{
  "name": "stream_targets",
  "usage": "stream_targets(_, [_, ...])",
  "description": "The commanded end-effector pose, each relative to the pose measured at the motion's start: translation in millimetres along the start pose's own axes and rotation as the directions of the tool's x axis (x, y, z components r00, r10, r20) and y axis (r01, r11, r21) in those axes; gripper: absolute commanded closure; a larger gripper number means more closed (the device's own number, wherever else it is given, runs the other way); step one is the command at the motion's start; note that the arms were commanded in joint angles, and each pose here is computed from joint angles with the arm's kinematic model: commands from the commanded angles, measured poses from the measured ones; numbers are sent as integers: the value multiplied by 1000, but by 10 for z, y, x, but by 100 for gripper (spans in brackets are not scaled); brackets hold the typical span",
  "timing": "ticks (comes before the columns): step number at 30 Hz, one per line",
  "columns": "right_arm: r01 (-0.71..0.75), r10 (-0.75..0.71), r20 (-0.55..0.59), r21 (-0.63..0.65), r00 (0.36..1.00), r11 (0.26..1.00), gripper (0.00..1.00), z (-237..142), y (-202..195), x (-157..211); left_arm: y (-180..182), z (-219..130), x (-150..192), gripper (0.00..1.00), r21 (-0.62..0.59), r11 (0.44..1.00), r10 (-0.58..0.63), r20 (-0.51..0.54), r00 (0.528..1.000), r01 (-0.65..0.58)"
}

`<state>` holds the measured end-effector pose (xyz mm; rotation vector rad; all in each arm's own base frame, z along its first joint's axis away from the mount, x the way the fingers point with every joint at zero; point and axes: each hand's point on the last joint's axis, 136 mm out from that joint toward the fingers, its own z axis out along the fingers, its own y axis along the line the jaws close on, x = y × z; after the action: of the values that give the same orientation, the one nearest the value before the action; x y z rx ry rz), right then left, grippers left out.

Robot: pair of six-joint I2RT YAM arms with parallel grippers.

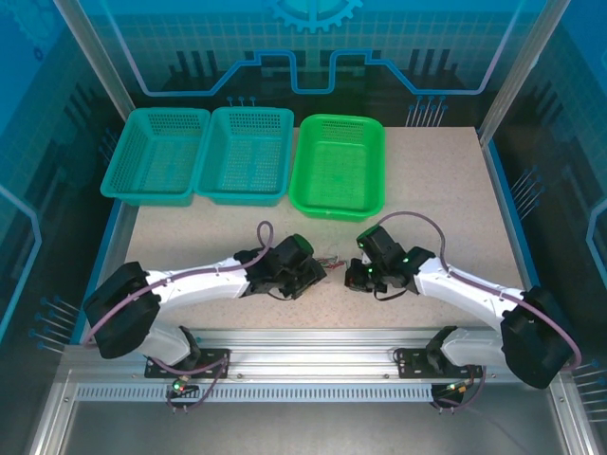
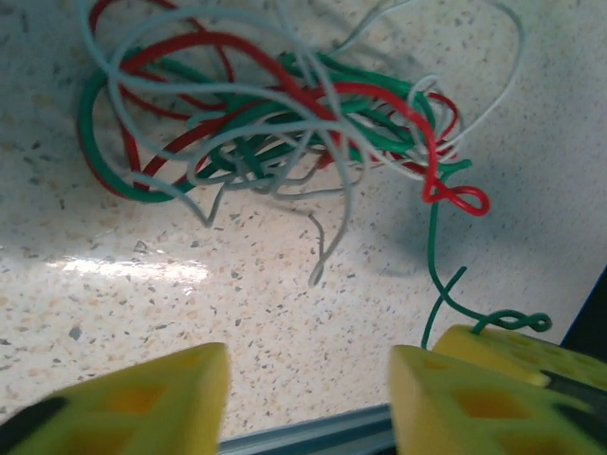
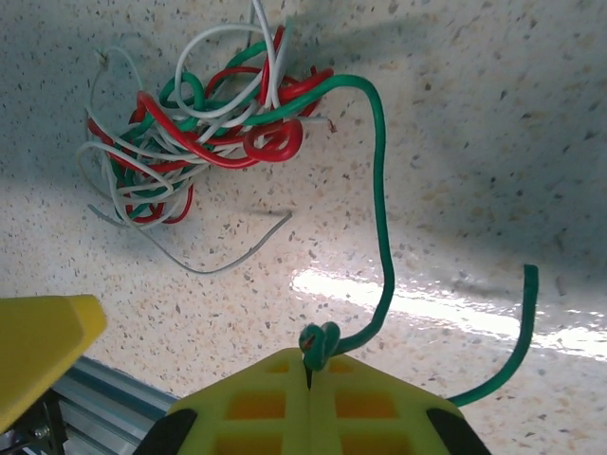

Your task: Untangle the cables

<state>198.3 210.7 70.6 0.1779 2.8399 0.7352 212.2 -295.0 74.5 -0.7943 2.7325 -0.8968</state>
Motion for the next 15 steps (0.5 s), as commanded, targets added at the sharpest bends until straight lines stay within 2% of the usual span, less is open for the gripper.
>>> stream_targets(1, [-28, 29, 28, -23, 999, 999, 98, 3, 82, -2, 35, 64, -137, 45, 57, 995, -88, 94, 992, 83])
stream_targets(3, [-23, 24, 26, -25, 999, 999, 98, 6, 101, 23, -42, 105, -161, 46, 87, 995, -47, 107, 993, 38])
stream_targets(6, [-14, 14, 21, -29, 1000, 999, 98, 5, 140, 38, -59, 180, -191, 50, 56, 998, 18, 125, 992, -26])
stream_targets(9, [-4, 5, 16, -25, 1000, 1000, 98, 5, 159, 49, -199, 251, -201, 53, 95, 991, 86, 134, 987, -99])
stream_targets(11, [-7, 8, 16, -21, 1000, 1000, 98, 13, 146, 56, -180, 300, -217, 56, 46, 991, 116, 138, 984, -124])
stream_targets(15, [-30, 30, 33, 0, 999, 1000, 98, 8, 83, 46, 127, 386, -307, 74, -122, 988, 111, 163, 980, -92])
